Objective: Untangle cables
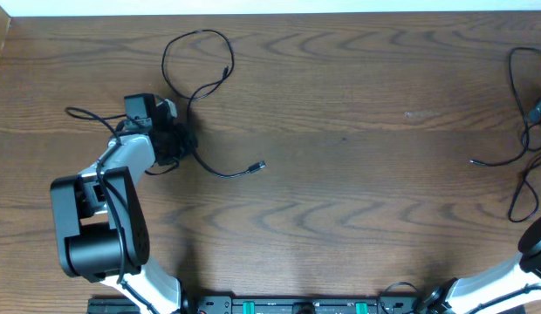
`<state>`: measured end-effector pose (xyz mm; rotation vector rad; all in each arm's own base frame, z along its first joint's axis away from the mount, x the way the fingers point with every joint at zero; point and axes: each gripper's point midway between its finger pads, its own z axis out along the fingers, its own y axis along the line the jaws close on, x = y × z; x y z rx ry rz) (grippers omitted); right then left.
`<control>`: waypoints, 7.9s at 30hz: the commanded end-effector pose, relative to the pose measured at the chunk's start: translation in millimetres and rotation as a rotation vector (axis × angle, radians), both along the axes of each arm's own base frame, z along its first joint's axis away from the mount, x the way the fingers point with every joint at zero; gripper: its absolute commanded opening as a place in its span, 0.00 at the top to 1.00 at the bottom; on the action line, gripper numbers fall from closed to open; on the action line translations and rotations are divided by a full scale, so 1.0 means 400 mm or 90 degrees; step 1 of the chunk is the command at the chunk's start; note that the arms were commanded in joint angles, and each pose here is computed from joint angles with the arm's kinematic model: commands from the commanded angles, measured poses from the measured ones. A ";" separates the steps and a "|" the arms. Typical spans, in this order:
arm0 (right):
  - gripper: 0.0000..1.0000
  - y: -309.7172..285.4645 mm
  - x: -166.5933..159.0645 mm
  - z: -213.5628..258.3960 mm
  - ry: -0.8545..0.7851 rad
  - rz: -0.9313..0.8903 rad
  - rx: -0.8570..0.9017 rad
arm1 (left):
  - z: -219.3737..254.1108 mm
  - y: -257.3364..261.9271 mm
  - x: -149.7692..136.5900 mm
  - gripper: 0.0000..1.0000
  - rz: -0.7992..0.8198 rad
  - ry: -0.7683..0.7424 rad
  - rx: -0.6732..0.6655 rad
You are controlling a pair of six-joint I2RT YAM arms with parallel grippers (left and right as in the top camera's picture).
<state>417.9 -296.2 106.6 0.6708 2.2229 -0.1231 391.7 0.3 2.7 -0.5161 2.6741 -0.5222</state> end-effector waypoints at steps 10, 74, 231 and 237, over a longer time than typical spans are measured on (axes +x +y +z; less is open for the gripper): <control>0.01 0.418 0.121 0.059 -0.059 0.387 0.082 | 0.004 -0.210 0.039 0.92 -0.143 -0.080 0.008; 0.02 1.141 0.030 -0.186 -0.030 1.149 -0.162 | 0.169 -0.443 -0.039 0.36 -0.246 -0.159 0.077; 0.01 0.798 -0.100 0.240 0.097 0.419 0.023 | 0.512 -0.294 -0.094 0.09 -0.190 -0.359 0.244; 0.01 0.812 -0.109 0.235 0.107 0.428 0.025 | 0.512 -0.294 -0.094 0.08 -0.190 -0.359 0.244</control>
